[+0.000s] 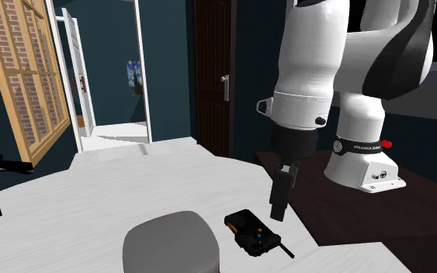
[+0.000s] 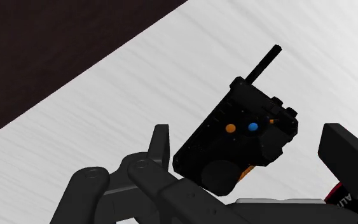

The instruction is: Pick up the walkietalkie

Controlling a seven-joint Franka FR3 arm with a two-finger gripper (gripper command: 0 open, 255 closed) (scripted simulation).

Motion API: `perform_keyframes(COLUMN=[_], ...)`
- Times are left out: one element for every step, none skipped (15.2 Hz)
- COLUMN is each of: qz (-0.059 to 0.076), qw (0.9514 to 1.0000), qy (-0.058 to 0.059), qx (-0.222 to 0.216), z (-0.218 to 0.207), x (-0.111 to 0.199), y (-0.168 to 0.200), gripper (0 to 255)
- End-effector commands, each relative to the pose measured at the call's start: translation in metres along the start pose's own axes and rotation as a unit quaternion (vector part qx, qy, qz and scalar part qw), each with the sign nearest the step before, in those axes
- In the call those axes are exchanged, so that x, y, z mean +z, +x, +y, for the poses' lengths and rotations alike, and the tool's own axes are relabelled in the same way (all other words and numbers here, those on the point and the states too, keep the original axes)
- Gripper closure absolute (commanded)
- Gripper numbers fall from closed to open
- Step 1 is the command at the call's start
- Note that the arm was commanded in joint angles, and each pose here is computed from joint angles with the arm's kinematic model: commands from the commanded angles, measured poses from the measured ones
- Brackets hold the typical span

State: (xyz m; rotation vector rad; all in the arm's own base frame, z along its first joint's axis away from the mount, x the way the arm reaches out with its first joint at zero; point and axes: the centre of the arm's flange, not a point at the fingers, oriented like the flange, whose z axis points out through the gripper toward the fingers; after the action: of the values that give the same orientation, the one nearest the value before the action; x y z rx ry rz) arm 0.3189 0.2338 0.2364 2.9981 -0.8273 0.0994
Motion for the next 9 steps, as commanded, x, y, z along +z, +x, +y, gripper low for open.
perform_keyframes(qz=[0.002,0.002,0.002,0.002,0.002,0.002,0.002,0.002,0.002], qw=[0.9998,0.9995,0.9993,0.9993,0.9993,0.9993,0.9993,0.9993,0.9993], qy=[0.005,0.005,0.006,0.006,0.006,0.006,0.006,0.006,0.006], qx=[0.021,0.031,0.036,0.036,0.036,0.036,0.036,0.036,0.036], z=[-0.014,-0.022,-0.025,-0.025,-0.025,-0.025,-0.025,-0.026,-0.026], x=[0.02,0.031,0.035,0.041,0.046,0.051,0.056,0.062,0.067], y=[-0.004,-0.006,-0.006,-0.007,-0.007,-0.007,-0.008,-0.008,-0.008], gripper=[0,0,0,0,0,0,0,0,0])
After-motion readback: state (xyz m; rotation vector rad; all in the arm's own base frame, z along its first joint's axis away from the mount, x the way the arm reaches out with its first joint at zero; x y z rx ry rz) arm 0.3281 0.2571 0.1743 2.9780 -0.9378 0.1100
